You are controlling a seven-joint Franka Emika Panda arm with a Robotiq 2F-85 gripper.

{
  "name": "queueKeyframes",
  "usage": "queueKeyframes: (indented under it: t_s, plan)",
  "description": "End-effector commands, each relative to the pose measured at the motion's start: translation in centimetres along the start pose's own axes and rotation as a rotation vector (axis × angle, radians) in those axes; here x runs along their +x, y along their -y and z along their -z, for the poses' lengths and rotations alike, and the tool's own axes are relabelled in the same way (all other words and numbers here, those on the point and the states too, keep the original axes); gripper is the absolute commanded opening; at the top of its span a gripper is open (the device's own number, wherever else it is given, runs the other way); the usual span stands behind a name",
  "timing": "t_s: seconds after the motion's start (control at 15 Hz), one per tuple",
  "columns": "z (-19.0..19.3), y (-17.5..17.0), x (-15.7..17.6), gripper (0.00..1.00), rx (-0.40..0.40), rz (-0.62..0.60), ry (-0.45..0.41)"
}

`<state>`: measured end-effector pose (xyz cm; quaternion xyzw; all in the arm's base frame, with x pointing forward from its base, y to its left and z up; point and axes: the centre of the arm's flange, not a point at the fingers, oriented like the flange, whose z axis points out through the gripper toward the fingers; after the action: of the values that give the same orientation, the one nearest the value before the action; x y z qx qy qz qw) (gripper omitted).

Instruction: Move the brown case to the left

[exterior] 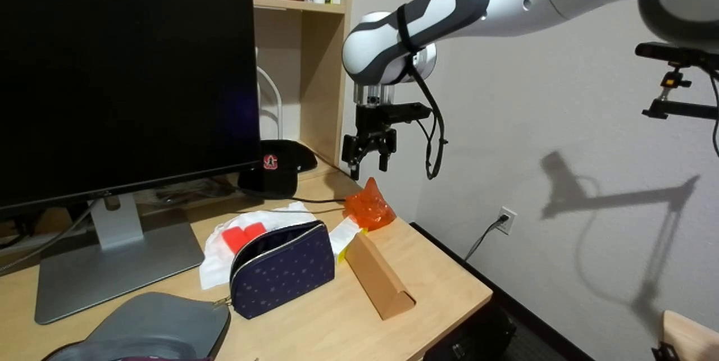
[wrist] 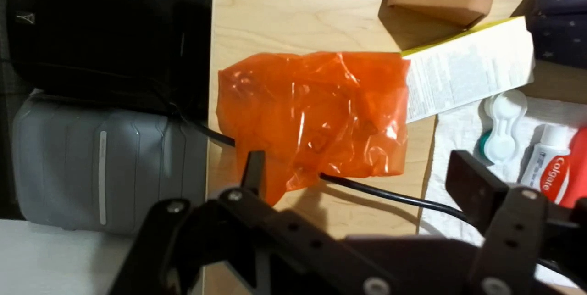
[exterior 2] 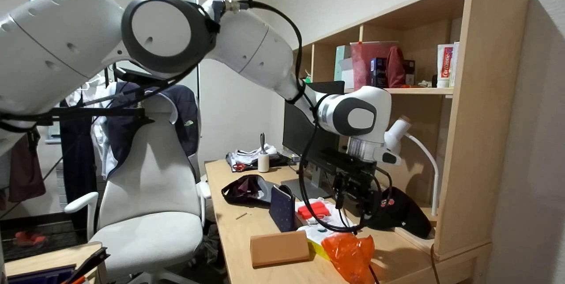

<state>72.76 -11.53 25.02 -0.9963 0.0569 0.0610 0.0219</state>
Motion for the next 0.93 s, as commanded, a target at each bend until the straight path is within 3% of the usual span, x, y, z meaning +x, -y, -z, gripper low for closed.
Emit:
queueKeyframes:
  t_s: [0.0,0.47,0.6,0.67,0.87]
  plan:
    - [0.0,-0.4,2.8,1.0,0.023,-0.032,0.017]
    - [0.0,-0.5,3.2,1.0,0.022,-0.013,0.082]
    - [0.1,-0.3,3.6,1.0,0.043,-0.01,0.045]
    - [-0.3,-0.1,1.8,1.0,0.004,-0.003,0.057]
    - [-0.3,0.0,1.9,1.0,0.004,-0.002,0.056]
